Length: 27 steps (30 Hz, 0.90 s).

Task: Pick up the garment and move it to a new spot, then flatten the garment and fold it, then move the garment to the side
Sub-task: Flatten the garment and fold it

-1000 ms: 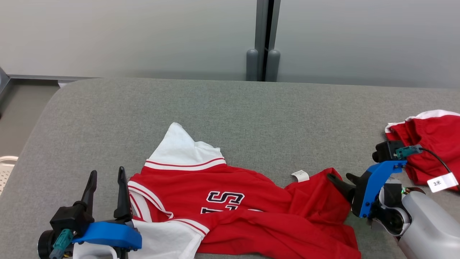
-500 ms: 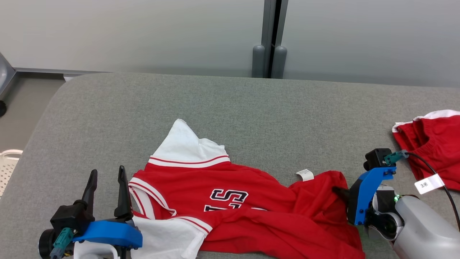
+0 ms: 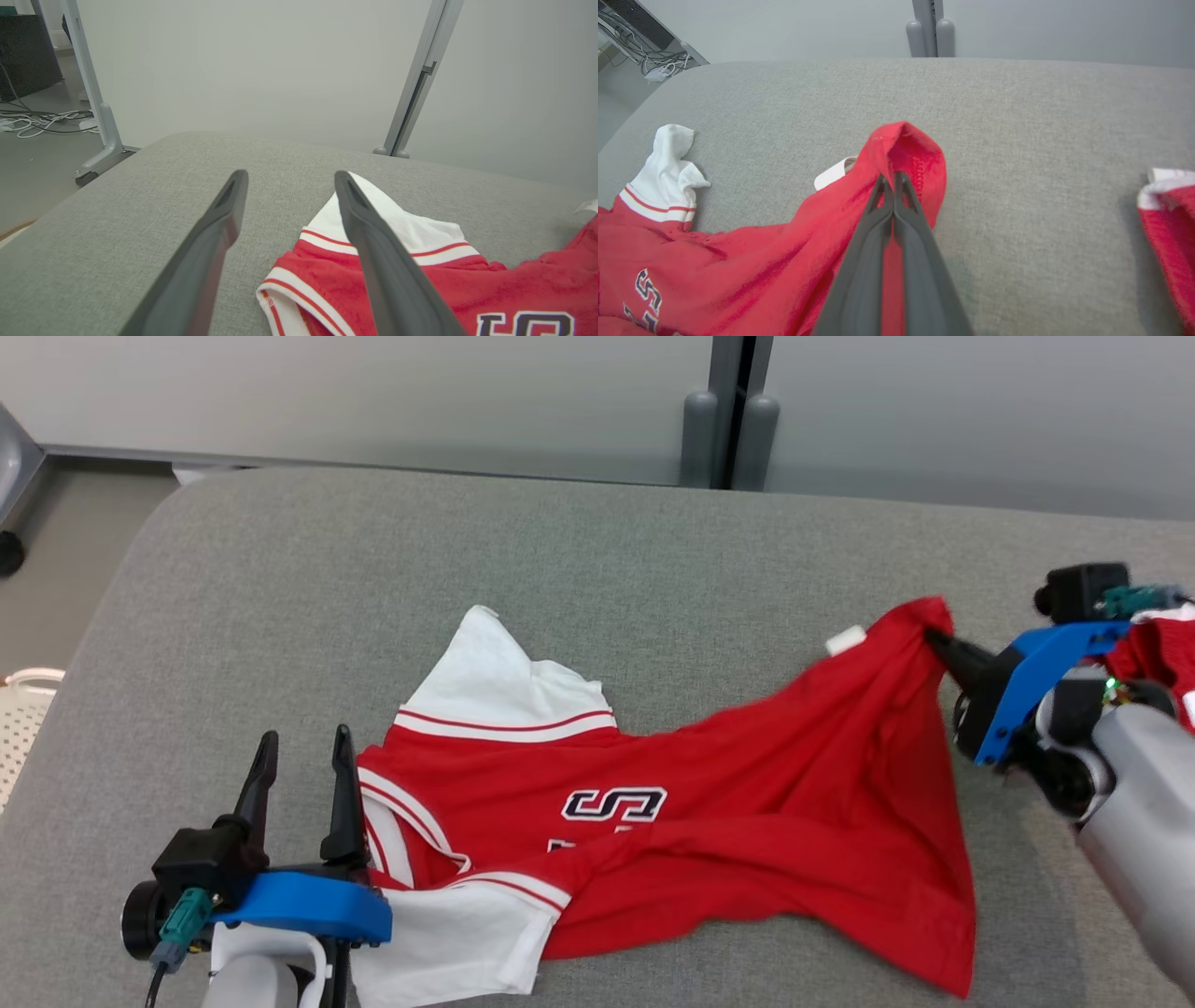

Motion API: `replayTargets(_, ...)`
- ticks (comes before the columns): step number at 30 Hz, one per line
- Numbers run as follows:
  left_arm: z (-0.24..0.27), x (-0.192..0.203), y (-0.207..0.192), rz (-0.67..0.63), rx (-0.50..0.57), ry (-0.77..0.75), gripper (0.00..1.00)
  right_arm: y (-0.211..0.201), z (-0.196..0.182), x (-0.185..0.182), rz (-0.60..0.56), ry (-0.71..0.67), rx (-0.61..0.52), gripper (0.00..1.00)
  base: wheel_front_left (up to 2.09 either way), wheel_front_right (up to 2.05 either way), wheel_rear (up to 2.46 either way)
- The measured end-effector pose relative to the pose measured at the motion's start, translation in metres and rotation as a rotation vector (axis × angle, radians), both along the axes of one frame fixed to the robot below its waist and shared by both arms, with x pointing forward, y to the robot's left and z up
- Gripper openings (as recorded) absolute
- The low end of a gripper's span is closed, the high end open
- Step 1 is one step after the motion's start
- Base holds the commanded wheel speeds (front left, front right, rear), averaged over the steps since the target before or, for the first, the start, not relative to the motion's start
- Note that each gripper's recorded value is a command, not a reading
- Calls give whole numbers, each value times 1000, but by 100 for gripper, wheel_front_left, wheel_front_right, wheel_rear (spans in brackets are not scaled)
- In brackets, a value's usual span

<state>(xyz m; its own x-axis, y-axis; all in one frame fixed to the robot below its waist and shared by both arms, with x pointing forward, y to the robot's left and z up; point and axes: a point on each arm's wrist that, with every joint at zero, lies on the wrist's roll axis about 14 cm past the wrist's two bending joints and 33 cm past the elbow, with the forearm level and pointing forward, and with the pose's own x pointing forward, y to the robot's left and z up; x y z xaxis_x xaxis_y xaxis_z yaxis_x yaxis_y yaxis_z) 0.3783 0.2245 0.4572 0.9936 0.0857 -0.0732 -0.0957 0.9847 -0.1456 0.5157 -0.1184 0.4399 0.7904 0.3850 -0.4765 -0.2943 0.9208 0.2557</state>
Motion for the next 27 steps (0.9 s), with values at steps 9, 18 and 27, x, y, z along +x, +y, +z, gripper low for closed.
replayTargets(9, -13, 14, 2, -4, 14, 39, 100, -41, 5, 74, -96, -59, -106, 0, 0, 0, 0)
replayTargets(18, -19, 13, 11, 24, 13, 62, 100, -31, -12, 88, -119, -71, -95, 100, 0, 0, 0)
replayTargets(27, -3, 13, 2, -9, 15, 13, 100, -15, 47, 61, -88, -309, -28, 100, 0, 0, 0)
